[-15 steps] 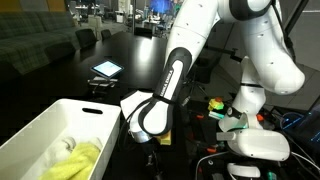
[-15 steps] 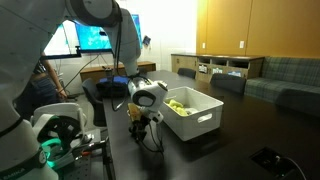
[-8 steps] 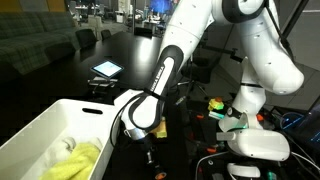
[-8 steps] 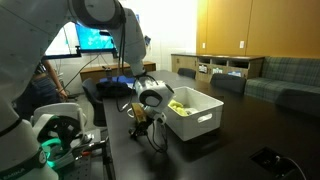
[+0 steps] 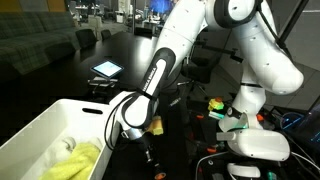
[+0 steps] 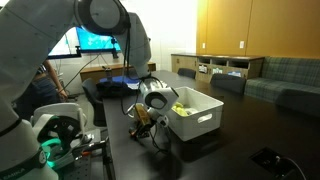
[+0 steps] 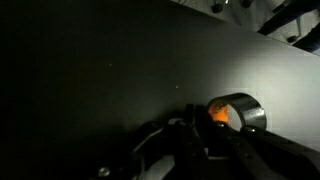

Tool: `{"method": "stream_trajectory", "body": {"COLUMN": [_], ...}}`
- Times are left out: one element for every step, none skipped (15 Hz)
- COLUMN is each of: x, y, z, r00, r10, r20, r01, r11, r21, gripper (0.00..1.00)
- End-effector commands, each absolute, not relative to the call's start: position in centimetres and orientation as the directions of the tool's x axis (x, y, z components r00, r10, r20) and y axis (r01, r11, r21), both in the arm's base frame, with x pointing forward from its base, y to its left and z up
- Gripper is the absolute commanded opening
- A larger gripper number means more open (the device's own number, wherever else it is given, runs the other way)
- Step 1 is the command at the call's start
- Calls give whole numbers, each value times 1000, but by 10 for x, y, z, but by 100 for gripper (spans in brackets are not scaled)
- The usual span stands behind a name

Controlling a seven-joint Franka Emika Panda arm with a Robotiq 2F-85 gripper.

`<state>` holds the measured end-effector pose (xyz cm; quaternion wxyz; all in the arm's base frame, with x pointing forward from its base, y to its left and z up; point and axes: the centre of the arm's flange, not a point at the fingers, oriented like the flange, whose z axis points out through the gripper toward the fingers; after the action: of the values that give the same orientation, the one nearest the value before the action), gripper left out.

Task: Pick up the marker pen and small tape from the table and put them in the white cup. Pick up the towels from the table and put them in the container.

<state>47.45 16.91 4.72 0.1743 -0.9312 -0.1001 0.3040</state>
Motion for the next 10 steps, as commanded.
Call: {"method": "stream_trajectory", "body": {"x": [481,480,479,468,466,463,461,472,474,475], "y": [166,166,166,183,186,190,193,191,192,192], "z": [39,39,40,40,38,37,37,35,34,35], "r00": [747,727,705,705,695,692,693,714,729,740], "r10": [433,468,507,506,518,527,536,524,518,512], "r20": [-504,-503,-496,-497,-499,-493,-483,-465,-448,-437], "r01": [167,184,196,162,156,155,157,162,164,159], "r11": [-856,-838,-811,-797,-786,-776,-766,-769,-766,-764], "r21": [-489,-514,-551,-582,-598,-612,-624,-618,-621,-626], "gripper": [11,13,18,38,39,46,53,60,69,76]}}
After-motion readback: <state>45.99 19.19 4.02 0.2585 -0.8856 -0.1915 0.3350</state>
